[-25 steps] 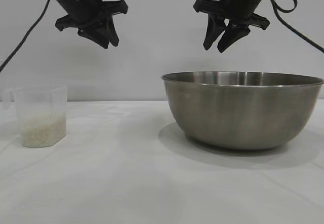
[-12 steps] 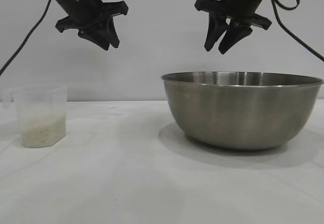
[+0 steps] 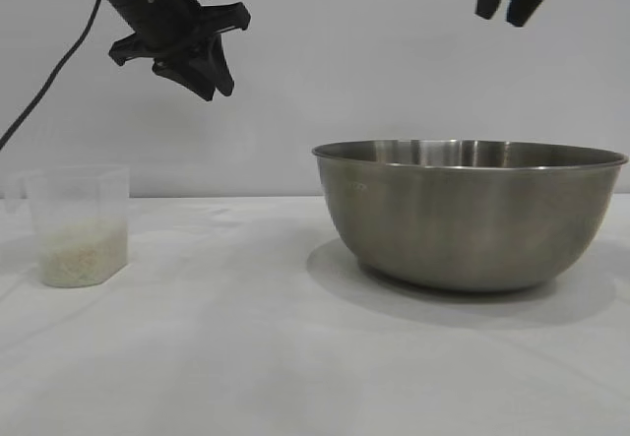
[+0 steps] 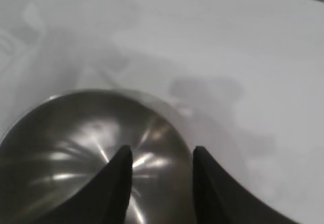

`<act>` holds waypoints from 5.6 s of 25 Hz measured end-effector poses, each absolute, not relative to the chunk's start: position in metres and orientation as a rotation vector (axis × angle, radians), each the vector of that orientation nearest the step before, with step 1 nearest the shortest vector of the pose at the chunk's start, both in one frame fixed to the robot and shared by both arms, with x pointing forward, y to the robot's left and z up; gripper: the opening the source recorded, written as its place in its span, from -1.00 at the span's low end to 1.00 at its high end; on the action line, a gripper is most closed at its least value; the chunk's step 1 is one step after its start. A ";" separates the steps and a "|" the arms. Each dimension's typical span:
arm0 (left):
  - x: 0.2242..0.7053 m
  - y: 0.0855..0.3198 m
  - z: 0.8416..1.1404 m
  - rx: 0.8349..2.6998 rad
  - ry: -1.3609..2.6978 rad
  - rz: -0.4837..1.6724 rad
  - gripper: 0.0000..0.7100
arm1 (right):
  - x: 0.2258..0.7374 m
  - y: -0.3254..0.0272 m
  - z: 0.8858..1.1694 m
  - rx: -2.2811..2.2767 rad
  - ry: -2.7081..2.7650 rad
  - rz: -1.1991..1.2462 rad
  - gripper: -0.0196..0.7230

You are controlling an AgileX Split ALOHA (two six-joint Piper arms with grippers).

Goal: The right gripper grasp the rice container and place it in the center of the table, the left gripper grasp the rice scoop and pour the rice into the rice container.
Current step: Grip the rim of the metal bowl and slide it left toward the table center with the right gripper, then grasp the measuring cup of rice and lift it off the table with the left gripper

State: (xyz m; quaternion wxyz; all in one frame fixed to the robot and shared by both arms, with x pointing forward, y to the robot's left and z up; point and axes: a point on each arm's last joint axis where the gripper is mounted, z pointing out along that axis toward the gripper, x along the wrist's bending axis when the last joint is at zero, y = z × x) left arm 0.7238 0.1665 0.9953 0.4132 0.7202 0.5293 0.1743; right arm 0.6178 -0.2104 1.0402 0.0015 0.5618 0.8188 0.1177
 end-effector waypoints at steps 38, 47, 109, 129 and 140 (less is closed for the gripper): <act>0.723 0.167 0.996 1.816 1.328 0.437 -0.55 | 0.632 -0.202 0.942 1.912 2.589 0.274 -0.95; 0.723 0.167 0.996 1.816 1.328 0.437 -0.55 | 0.627 -0.168 0.940 1.847 2.631 0.351 -0.95; 0.505 0.246 0.983 1.705 1.429 0.905 -0.33 | 0.265 -0.281 1.042 1.506 2.129 0.912 0.30; 0.456 0.249 0.879 1.754 1.193 0.948 -0.33 | 0.266 -0.284 1.041 1.497 2.111 0.869 0.15; 0.450 0.252 0.840 1.843 1.314 0.859 -0.33 | 0.266 -0.284 1.041 1.497 2.111 0.869 0.15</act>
